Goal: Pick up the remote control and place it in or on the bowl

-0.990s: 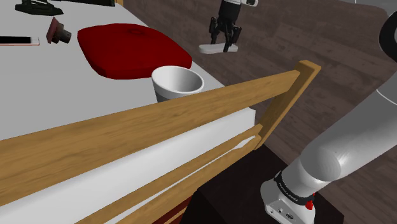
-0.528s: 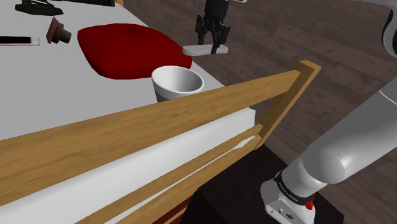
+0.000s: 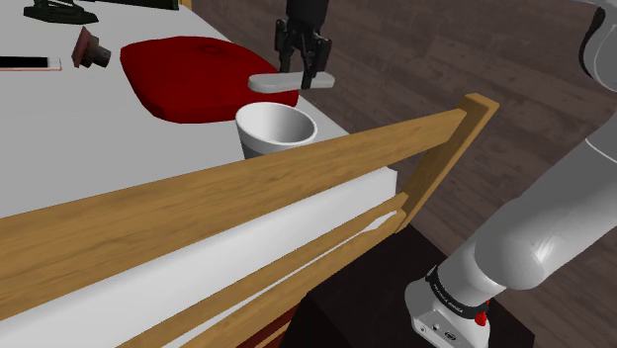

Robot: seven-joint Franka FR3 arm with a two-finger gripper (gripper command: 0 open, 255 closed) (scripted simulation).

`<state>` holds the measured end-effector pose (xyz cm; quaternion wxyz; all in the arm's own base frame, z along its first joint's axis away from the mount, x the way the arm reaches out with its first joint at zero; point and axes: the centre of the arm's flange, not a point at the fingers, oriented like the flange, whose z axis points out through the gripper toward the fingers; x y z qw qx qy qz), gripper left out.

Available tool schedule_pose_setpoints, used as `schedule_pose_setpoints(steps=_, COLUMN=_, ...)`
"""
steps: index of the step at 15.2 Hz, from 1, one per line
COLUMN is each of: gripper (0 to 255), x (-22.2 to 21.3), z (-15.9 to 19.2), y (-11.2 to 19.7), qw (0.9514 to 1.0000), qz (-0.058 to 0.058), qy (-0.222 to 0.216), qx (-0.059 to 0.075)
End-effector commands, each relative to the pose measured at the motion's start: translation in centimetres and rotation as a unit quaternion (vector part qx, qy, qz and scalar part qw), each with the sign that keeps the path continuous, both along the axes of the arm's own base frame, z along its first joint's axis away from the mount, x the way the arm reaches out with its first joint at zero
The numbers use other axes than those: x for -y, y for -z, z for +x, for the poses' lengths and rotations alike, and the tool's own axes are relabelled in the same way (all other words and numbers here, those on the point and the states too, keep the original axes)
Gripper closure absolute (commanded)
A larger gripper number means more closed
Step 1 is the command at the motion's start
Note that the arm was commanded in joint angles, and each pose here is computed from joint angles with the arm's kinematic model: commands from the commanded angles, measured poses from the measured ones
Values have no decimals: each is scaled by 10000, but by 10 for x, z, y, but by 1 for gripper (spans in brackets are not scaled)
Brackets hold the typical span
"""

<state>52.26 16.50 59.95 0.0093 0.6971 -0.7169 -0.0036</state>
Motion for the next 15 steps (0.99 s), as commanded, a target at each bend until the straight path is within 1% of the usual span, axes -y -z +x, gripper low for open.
schedule_pose_setpoints(steps=1, gripper=255, x=-26, z=-5, y=-1, qw=10000, qz=1, qy=10, qx=4)
schedule_pose_setpoints(steps=2, gripper=255, x=-36, z=-6, y=-1, qw=10000, qz=1, qy=10, qx=4)
schedule_pose_setpoints(steps=15, gripper=255, x=-36, z=-6, y=67, qw=10000, qz=1, qy=10, qx=4)
